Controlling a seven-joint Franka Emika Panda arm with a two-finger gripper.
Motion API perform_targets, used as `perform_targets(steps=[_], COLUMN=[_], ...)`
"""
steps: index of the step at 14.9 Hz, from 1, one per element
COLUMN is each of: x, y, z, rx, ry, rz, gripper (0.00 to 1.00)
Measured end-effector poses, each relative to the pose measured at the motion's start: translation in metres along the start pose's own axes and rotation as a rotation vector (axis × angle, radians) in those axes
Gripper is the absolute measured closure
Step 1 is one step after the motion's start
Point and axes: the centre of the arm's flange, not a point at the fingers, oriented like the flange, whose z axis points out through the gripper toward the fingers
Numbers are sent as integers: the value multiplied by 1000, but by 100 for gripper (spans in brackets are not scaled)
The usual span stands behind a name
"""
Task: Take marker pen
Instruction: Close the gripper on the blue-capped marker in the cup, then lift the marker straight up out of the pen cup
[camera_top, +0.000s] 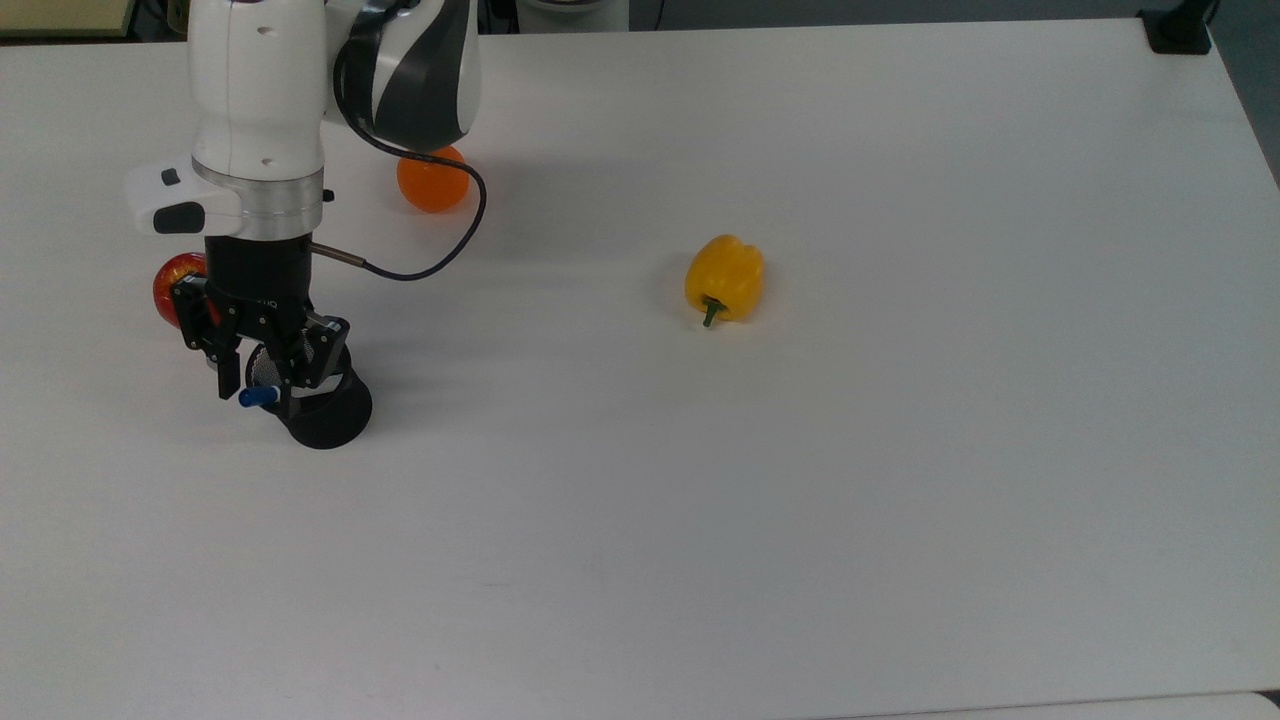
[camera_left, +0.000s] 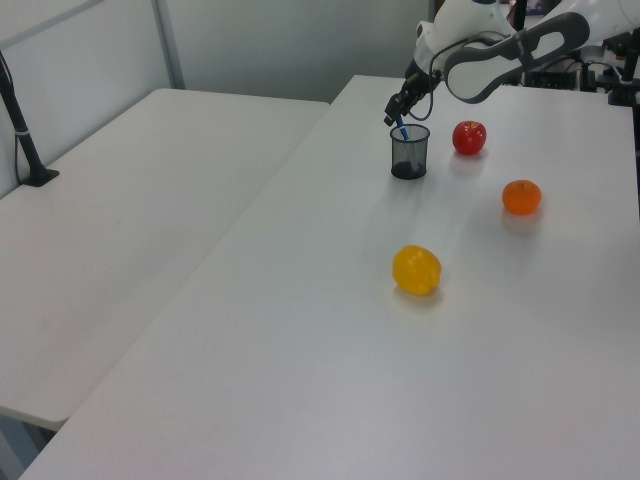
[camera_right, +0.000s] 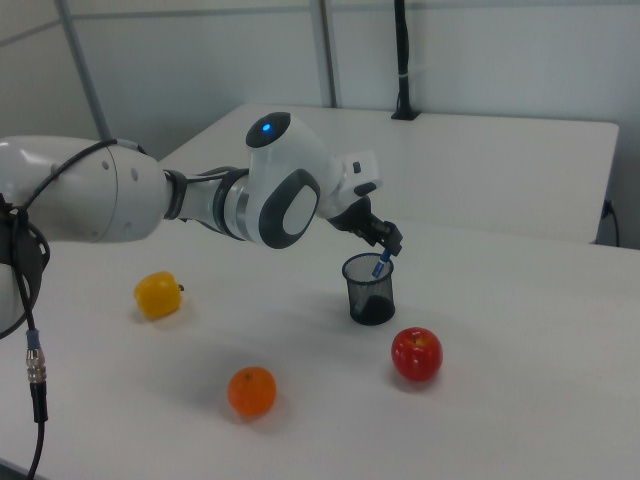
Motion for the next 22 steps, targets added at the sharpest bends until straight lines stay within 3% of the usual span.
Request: perform_targets(steps=[8, 10, 11, 13, 22], x=[-1, -1, -1, -1, 3], y=[-5, -8, -10, -12, -12], z=[3, 2, 2, 2, -1], rx=[5, 8, 10, 11, 12], ry=[5, 5, 5, 5, 16], rz=[19, 18, 17, 18, 23], gripper=[51, 63, 63, 80, 82])
